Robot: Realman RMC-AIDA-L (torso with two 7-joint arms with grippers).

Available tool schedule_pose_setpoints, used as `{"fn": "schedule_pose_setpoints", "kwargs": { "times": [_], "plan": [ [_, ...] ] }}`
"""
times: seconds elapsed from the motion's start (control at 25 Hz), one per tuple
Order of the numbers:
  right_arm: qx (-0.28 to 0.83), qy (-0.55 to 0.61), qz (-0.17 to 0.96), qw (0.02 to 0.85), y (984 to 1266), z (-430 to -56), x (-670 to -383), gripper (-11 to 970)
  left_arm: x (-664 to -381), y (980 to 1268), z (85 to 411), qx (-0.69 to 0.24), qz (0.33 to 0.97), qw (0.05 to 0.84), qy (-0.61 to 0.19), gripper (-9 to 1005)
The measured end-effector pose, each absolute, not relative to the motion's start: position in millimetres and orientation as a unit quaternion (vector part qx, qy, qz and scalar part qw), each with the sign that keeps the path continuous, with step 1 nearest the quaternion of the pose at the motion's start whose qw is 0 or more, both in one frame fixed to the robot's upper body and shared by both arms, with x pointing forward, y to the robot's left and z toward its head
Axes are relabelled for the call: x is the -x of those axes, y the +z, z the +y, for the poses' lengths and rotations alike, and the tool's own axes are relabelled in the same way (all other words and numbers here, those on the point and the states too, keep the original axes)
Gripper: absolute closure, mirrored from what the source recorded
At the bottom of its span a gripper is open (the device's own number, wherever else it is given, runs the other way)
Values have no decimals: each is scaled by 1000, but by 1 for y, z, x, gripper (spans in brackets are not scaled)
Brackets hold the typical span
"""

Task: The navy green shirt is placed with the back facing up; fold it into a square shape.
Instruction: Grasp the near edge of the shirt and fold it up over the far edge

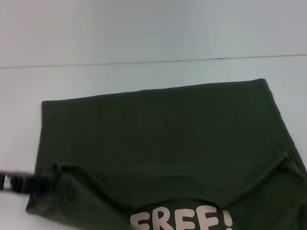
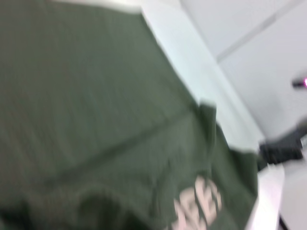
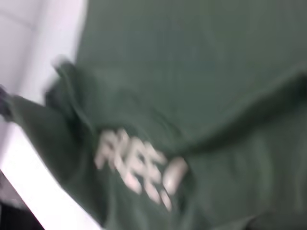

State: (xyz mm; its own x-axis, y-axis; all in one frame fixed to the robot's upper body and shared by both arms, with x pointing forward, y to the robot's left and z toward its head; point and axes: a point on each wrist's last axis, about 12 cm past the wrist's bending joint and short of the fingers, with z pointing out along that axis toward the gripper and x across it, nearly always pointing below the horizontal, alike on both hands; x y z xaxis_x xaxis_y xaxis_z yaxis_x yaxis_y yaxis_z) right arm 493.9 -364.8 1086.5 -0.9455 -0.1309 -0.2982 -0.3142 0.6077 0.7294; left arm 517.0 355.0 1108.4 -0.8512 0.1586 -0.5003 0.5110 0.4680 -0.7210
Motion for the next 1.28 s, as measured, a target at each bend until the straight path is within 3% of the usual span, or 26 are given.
{"fn": "schedule_pose_setpoints", "kwargs": {
  "times": [0.44,0.88,1.28],
  "plan": [
    [-20,488,825,283,1095,-383,-521,922,-555,1112,362,-63,818,346,-455,962],
    [-85,471,779,405,1080,-346,-558,921,-582,1094,334,-5,791,454,-409,962],
    [-83,377,764,517,1066,-323,-579,921,-590,1078,317,44,780,503,-371,963]
  ]
}}
